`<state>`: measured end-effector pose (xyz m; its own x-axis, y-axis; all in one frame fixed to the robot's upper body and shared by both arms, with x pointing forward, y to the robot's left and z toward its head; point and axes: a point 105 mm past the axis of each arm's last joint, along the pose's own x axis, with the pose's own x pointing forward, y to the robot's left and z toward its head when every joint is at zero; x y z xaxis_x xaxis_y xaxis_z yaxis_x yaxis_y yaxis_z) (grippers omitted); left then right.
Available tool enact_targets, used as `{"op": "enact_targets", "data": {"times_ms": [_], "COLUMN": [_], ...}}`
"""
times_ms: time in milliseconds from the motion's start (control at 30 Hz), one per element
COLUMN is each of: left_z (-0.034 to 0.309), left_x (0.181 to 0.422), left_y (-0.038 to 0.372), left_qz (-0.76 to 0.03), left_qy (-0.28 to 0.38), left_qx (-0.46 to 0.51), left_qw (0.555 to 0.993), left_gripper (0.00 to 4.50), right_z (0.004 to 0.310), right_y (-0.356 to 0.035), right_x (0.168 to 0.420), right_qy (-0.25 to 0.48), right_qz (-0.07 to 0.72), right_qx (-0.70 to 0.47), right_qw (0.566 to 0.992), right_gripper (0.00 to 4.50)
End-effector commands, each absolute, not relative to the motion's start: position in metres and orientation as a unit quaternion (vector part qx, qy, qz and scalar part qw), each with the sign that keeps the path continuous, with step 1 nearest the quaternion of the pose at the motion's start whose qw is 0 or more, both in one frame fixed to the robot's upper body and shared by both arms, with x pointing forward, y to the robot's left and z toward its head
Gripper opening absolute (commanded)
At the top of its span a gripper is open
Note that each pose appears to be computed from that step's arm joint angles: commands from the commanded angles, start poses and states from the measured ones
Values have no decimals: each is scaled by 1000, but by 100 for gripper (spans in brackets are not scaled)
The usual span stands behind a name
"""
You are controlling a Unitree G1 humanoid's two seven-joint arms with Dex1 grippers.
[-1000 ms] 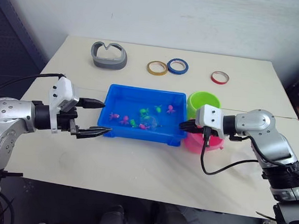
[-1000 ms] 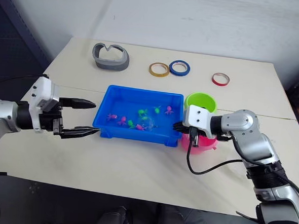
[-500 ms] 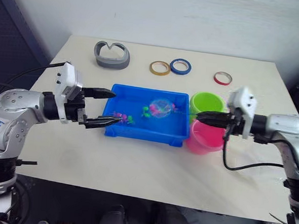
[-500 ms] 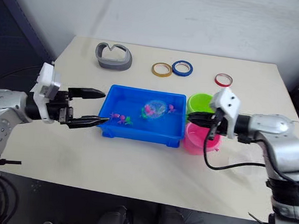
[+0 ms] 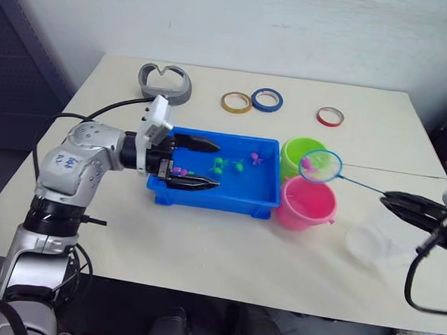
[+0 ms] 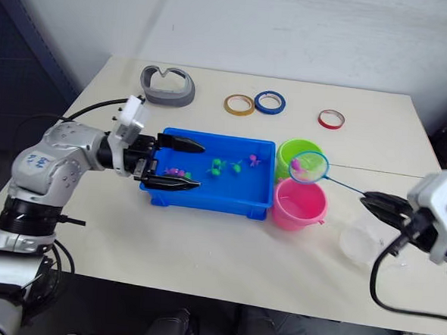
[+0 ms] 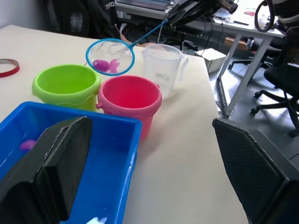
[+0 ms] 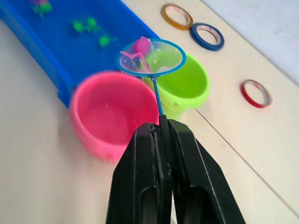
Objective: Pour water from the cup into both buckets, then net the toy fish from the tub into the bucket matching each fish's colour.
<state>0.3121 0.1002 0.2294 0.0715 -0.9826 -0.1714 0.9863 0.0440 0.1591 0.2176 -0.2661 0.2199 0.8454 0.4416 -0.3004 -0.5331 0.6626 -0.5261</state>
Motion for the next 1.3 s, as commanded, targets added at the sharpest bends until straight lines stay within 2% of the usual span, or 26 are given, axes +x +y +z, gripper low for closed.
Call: {"op": "enact_targets", "data": {"times_ms": [33, 167, 300, 367, 500, 667, 733, 800, 833, 867, 900, 933, 967, 1133, 1300], "left_z": [236, 236, 237, 237, 238, 239, 239, 237, 234, 230, 227, 227, 228, 233, 231], "left_x": [314, 318, 319, 320, 320, 322, 322, 322, 323, 326, 328, 329, 329, 332, 325], "left_y": [96, 93, 92, 92, 92, 94, 95, 99, 102, 110, 117, 124, 128, 142, 148], "left_qz": [-690, -694, -696, -695, -694, -687, -684, -680, -675, -665, -656, -649, -642, -604, -583], "left_qy": [-12, -16, -18, -19, -22, -25, -25, -19, -13, -3, 5, 10, 11, 4, 6], "left_qx": [137, 138, 140, 142, 143, 144, 142, 143, 144, 143, 143, 141, 138, 126, 128], "left_qw": [710, 706, 704, 704, 706, 712, 715, 719, 723, 733, 741, 748, 754, 787, 802], "left_gripper": [449, 449, 449, 449, 449, 449, 449, 449, 449, 449, 449, 449, 449, 449, 449], "right_z": [231, 229, 223, 217, 219, 225, 223, 230, 236, 242, 247, 246, 243, 233, 215], "right_y": [-269, -260, -249, -250, -262, -256, -258, -267, -268, -263, -252, -241, -228, -179, -155], "right_x": [207, 201, 199, 199, 207, 211, 212, 218, 222, 226, 230, 234, 236, 251, 267], "right_qy": [33, -19, -61, -63, -81, -126, -125, -111, -108, -112, -117, -109, -94, -2, 108], "right_qz": [240, 244, 262, 274, 252, 250, 253, 226, 217, 216, 230, 258, 289, 392, 417], "right_qx": [-446, -614, -719, -769, -812, -826, -817, -792, -768, -701, -632, -566, -515, -273, -126], "right_qw": [862, 750, 641, 574, 519, 489, 502, 556, 592, 670, 731, 775, 802, 879, 894], "right_gripper": [0, 0, 0, 0, 0, 0, 0, 0, 0, 0, 0, 0, 0, 0, 0]}}
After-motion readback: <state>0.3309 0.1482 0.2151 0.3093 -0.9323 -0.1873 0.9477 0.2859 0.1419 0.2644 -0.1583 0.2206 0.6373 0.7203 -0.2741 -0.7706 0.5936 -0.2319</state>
